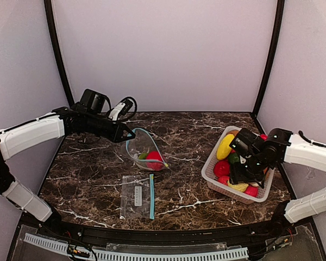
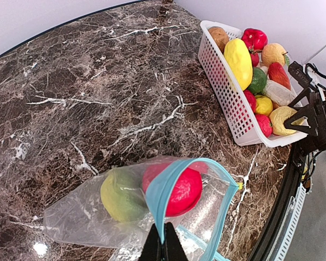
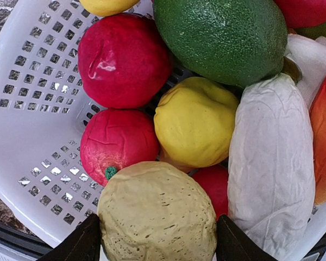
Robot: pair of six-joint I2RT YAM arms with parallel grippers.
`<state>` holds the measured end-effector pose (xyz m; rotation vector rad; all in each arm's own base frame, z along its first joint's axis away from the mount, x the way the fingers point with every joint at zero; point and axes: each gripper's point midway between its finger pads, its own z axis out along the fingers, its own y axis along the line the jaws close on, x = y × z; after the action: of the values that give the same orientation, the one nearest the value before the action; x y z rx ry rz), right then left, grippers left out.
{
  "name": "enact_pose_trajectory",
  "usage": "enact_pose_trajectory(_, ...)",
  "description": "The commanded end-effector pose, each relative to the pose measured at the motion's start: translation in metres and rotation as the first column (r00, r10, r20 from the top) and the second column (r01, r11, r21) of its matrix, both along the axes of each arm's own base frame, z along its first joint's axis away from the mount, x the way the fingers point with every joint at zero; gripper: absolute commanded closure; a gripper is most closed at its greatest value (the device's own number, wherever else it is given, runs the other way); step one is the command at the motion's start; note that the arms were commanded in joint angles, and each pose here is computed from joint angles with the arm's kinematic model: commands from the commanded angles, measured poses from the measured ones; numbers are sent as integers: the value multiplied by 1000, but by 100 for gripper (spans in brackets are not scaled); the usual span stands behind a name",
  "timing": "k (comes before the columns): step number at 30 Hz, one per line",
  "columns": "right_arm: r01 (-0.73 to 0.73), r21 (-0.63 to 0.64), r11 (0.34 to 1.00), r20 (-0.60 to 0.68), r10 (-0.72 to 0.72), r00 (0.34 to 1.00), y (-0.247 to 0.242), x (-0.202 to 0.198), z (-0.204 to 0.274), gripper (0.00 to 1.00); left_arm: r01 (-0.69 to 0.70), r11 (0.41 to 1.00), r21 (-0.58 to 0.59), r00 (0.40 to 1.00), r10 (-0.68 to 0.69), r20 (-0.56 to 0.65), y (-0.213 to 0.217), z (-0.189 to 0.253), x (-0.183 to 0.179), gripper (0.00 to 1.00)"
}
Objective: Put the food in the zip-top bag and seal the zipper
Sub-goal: Pick up the fake fruit from the bin, then place the fake fruit in the zipper food storage bag.
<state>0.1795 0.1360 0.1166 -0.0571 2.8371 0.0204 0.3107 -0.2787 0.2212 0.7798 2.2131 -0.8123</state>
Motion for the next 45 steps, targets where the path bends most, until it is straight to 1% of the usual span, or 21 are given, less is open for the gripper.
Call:
enact_pose_trajectory(1, 13, 5, 1000, 4, -13, 1000, 0, 2, -2, 34, 11, 1000, -1, 1000, -11, 4, -1, 6, -1, 99)
enact_pose_trajectory(7, 13, 18, 1000, 17, -14, 1000, 0, 3, 3, 37, 12, 1000, -1, 1000, -12, 6, -1, 7, -1, 99)
enact_pose_trajectory(10, 10, 18, 1000, 37, -11, 999, -1, 5, 14, 37, 11, 1000, 0, 1000, -11, 7, -1, 6, -1, 99)
enact_pose_trajectory(16, -29, 51, 998, 136, 22, 990, 5, 19, 56, 38, 10, 1000, 0, 1000, -10, 5, -1, 6, -1, 99)
enact_pose_trajectory(19, -76, 103, 992, 201, 54, 978, 19, 30, 81, 40, 12, 1000, 0, 1000, -12, 5, -1, 6, -1, 99)
enact_pose_trajectory(21, -120, 163, 979, 249, 77, 965, 36, 39, 100, 42, 12, 1000, 0, 1000, -12, 2, -1, 5, -1, 99)
enact_pose_trajectory(23, -190, 241, 952, 304, 112, 946, 63, 49, 121, 44, 13, 1000, 0, 1000, -13, 1, -1, 5, -1, 99)
enact_pose_trajectory(26, -325, 336, 884, 405, 176, 897, 111, 58, 153, 45, 13, 1000, 1, 1000, -13, 1, -1, 5, -1, 99)
enact_pose_trajectory(27, -369, 356, 859, 439, 195, 877, 127, 60, 165, 45, 13, 1000, 1, 1000, -13, 2, -1, 5, -1, 99)
enact_pose_trajectory(30, -471, 367, 802, 502, 255, 826, 173, 64, 182, 45, 12, 1000, 2, 1000, -12, 1, -1, 5, -1, 99)
enact_pose_trajectory(33, -556, 368, 746, 539, 316, 781, 217, 67, 188, 45, 12, 1000, 1, 1000, -12, 1, -1, 5, -1, 99)
enact_pose_trajectory(38, -643, 386, 662, 551, 393, 736, 276, 68, 181, 45, 13, 1000, 1, 1000, -13, 1, -1, 5, -1, 99)
enact_pose_trajectory(42, -673, 401, 621, 548, 426, 720, 304, 69, 174, 45, 15, 1000, 2, 1000, -15, 0, -2, 4, -1, 99)
enact_pose_trajectory(45, -682, 410, 606, 538, 442, 717, 317, 71, 167, 45, 14, 1000, 2, 1000, -14, -4, -2, 4, -1, 99)
